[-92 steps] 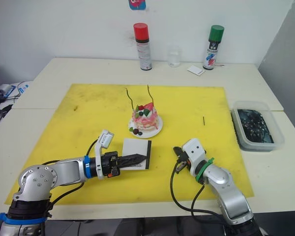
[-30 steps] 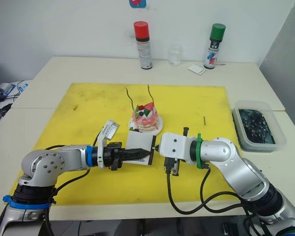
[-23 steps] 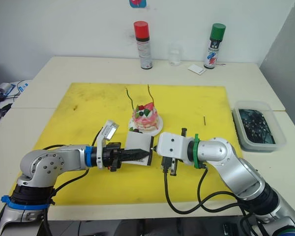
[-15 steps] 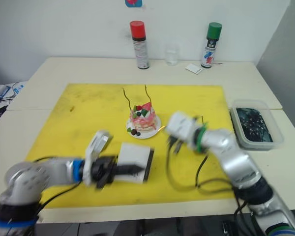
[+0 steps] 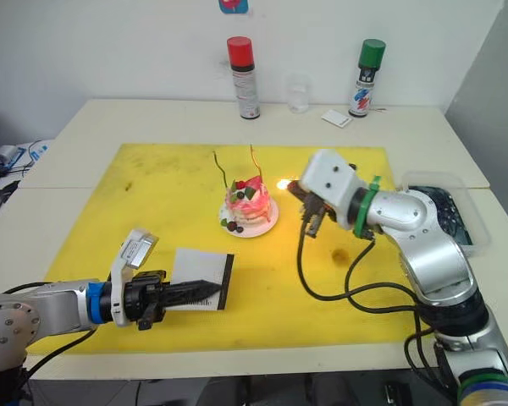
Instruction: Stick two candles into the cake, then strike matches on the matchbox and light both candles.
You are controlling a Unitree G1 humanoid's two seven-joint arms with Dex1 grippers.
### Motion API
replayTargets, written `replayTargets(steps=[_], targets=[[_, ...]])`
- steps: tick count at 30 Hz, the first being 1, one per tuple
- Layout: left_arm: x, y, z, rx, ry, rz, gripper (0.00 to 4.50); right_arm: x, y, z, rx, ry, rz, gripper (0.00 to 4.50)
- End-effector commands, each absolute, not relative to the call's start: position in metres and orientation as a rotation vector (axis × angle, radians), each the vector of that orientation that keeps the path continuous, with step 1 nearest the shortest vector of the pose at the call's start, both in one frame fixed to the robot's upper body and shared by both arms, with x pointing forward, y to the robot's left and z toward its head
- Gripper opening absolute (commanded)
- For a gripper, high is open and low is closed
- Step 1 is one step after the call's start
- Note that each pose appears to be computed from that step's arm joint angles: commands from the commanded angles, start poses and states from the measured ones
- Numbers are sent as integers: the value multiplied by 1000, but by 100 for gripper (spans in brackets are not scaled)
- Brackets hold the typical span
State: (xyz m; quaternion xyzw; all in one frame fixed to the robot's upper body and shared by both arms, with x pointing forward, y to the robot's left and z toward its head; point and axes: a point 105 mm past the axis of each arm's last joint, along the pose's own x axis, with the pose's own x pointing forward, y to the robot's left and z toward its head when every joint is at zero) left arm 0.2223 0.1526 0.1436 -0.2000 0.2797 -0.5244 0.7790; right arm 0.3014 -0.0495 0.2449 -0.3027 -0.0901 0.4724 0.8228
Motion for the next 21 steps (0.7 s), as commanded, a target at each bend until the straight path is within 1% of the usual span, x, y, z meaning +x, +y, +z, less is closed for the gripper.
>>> replayTargets(steps=[1,4,6,10,15,21], targets=[[225,152,147,-407,591,-1153,0,287,-21,257,-643,-248,1119,3],[228,151,147,-398,588,-1157,0,298,-6,260,-642,-266,1120,3],[230,149,148,-395,576,-1161,0,312,6,267,-650,-301,1078,3],[231,146,148,-393,568,-1166,0,330,17,277,-677,-353,1026,3],[228,145,146,-396,570,-1166,0,336,25,282,-701,-407,1013,3],[230,144,146,-398,561,-1164,0,341,31,275,-737,-429,1014,3]])
